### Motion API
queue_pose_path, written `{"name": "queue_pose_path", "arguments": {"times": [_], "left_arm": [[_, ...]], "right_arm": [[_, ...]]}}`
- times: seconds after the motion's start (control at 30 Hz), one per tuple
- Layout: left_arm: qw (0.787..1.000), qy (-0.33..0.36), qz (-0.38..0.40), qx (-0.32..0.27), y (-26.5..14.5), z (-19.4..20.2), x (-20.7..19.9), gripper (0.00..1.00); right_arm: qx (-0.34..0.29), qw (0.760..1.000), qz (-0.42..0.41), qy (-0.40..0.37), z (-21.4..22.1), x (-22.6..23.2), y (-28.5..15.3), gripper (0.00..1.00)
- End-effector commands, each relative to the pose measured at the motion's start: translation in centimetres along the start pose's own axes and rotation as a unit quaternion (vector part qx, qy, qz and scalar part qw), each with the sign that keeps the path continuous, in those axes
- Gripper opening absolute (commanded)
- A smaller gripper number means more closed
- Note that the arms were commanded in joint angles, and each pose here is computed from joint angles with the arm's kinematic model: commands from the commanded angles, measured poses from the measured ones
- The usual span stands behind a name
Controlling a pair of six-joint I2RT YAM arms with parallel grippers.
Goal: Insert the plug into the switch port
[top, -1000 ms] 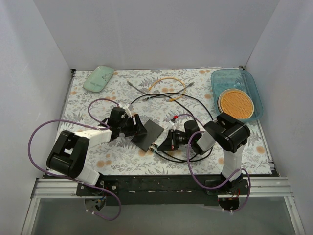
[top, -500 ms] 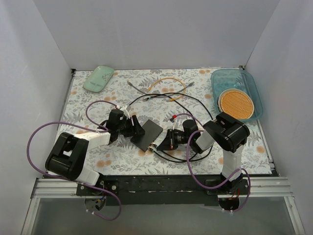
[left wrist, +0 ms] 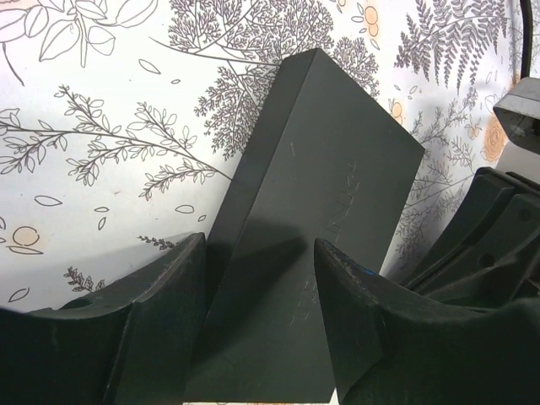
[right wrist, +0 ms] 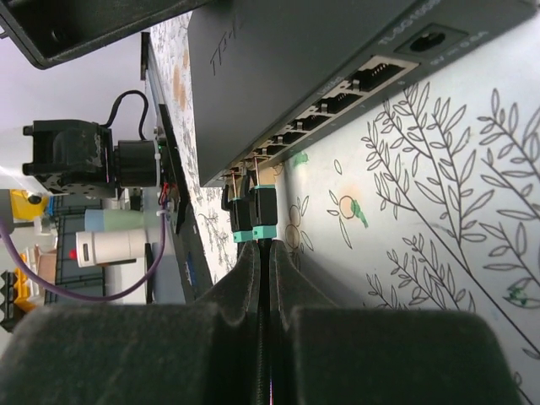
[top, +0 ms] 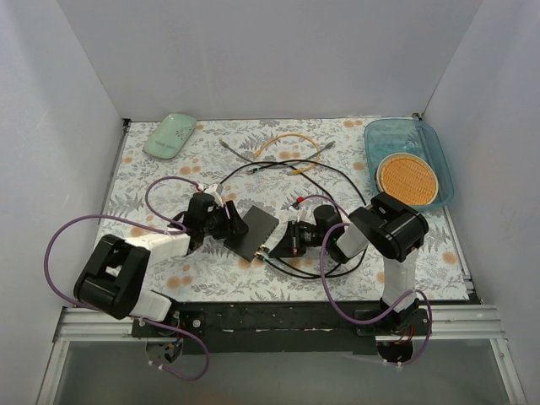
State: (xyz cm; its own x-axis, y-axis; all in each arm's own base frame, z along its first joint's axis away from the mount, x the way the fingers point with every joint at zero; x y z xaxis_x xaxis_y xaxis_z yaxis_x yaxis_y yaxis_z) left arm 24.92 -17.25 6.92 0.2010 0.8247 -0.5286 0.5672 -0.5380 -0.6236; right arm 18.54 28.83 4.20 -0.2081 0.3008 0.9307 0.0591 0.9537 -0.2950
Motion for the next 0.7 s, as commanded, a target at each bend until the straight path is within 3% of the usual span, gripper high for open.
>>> {"name": "queue_pose_path", "arguments": {"times": [0.0,0.67], "left_arm": [[0.984,-0.019,0.13,0.119,-1.3,4.4,-5.3,0.52],[0.977,-0.021,0.149,0.15,-2.0,7.1,-8.1,0.53]], "right_arm": [[-0.11,0.99,-0.043,-0.076,-6.0,3.4,2.1,0.01],[-0.135,0.987,-0.035,-0.073,-8.4,3.6,3.5,0.01]]}}
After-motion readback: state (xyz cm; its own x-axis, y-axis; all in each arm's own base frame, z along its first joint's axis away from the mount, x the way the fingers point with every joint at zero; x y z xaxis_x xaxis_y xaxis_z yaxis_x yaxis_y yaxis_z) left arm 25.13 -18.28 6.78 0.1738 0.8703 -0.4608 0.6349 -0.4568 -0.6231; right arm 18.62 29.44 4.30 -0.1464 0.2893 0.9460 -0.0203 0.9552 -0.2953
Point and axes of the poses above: each gripper's point midway between its finger pads, its own y axis out along the fingers, its own x axis along the line the jaws close on, z = x × y, the point moved 5 cm from there along -y, back along the fingers, and after that the axes turned 6 degrees about y, right-handed, at the moved point
